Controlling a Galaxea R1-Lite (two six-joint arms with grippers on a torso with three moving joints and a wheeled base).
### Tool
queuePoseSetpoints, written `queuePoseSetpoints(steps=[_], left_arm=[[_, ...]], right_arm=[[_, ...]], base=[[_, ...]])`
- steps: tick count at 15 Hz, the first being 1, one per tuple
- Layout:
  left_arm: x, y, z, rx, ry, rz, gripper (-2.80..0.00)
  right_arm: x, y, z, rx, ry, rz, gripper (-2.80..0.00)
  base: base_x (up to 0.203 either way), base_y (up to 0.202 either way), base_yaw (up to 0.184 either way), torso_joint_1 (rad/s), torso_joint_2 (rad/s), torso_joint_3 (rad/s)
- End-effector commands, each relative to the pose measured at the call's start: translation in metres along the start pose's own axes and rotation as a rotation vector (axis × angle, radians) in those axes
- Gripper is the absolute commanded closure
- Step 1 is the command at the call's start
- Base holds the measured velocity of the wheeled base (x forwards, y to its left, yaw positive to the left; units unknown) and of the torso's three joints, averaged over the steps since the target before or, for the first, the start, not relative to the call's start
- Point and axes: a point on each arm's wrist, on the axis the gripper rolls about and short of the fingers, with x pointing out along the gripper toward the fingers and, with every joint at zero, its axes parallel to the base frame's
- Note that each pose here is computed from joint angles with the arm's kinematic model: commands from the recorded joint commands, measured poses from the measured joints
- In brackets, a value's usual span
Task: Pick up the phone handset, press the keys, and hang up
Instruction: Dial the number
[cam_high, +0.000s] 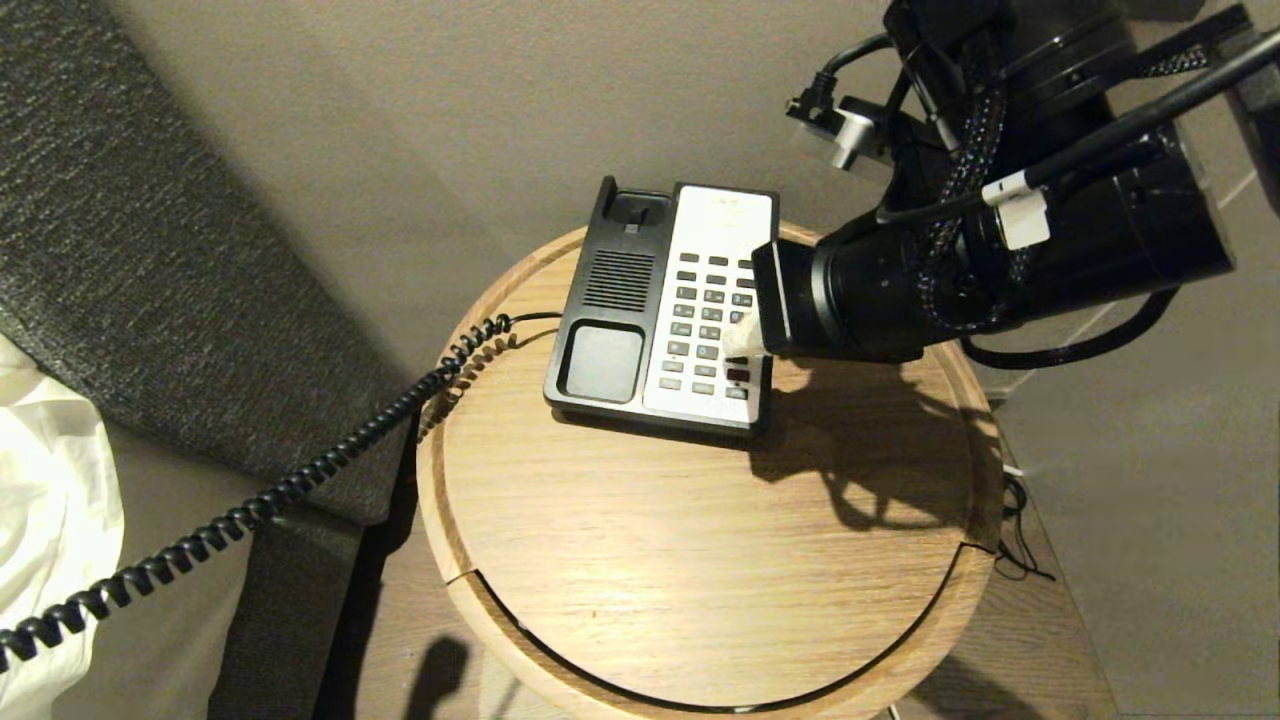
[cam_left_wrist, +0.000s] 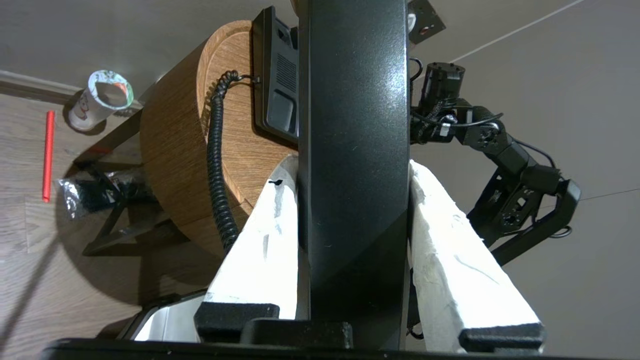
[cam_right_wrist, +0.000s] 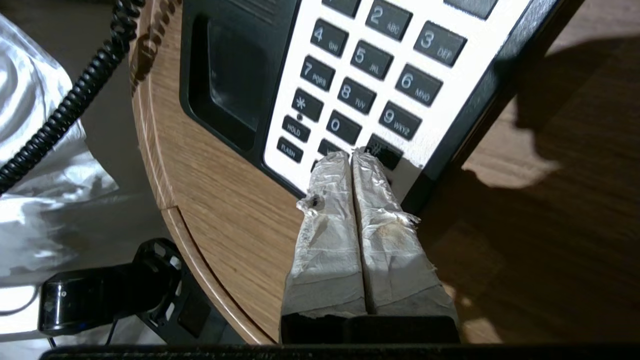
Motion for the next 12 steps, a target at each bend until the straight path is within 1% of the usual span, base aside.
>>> queuePoseSetpoints(steps=[1,7,9,12], left_arm=[[-0.0008,0.0017,-0.0019,-0.003,0.003,0.005,0.0],[-0.0008,0.0025,-0.003,-0.002,0.005,0.007,0.0],[-0.0013,0.0027,-0.0029,-0.003,0.004,0.006,0.0],[-0.0011,0.0028,-0.0032,-0.002,0.006,0.006,0.0]], right_arm=[[-0.0006,0.0017,-0.0025,-0.003,0.014,0.0,0.0],[-0.0036,-0.0003,-0.0065,-0.011,0.053,-0.019,0.0],[-0.0018,-0.0021,-0.0102,-0.011,0.083,-0.034,0.0],[0.0003,-0.0024,-0.012,-0.01,0.092,-0.037,0.0]], base=[[0.0,0.0,0.0,0.0,0.0,0.0],[0.0,0.0,0.0,0.0,0.0,0.0],[0.0,0.0,0.0,0.0,0.0,0.0],[0.0,0.0,0.0,0.0,0.0,0.0]])
